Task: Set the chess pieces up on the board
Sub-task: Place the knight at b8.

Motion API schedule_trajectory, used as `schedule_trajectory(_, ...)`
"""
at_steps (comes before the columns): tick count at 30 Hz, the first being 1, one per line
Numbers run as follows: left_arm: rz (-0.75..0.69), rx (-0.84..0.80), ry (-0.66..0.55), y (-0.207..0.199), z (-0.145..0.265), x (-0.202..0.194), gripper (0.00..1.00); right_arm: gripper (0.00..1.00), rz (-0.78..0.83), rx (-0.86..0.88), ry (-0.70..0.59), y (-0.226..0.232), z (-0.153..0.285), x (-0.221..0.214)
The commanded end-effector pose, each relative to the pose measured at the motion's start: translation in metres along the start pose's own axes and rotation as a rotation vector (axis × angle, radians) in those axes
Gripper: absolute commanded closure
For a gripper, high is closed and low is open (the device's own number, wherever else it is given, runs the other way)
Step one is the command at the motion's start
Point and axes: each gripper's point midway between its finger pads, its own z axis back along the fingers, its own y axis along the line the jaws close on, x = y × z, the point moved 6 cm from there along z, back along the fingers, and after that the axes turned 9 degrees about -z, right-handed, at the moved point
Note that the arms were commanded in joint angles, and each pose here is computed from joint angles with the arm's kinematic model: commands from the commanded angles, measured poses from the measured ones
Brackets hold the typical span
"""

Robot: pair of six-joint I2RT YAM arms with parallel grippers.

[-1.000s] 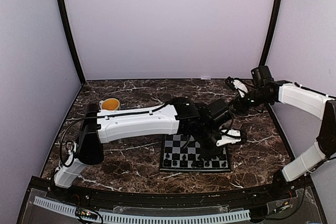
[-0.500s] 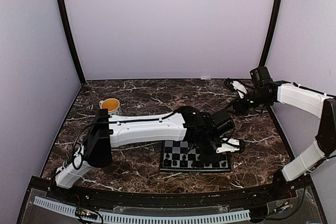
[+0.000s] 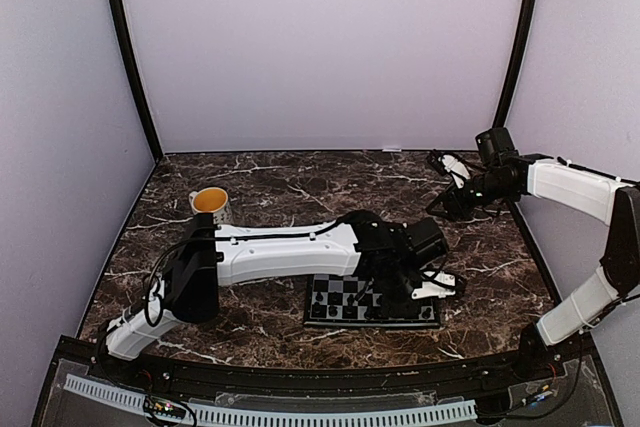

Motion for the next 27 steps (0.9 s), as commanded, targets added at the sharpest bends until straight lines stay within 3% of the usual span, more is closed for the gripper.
schedule_trajectory(1,-0.016,0.005,0.007,-0.0013,0.0038,0.0034,0.96,0.49,0.004,0.018,0.002,0.0006,-0.0025,-0.0019)
schedule_trajectory(27,-0.006,-0.029,0.004,-0.0062,-0.0050,0.0024,0.91,0.49,0.002,0.032,0.006,0.0016,-0.0036,-0.0029)
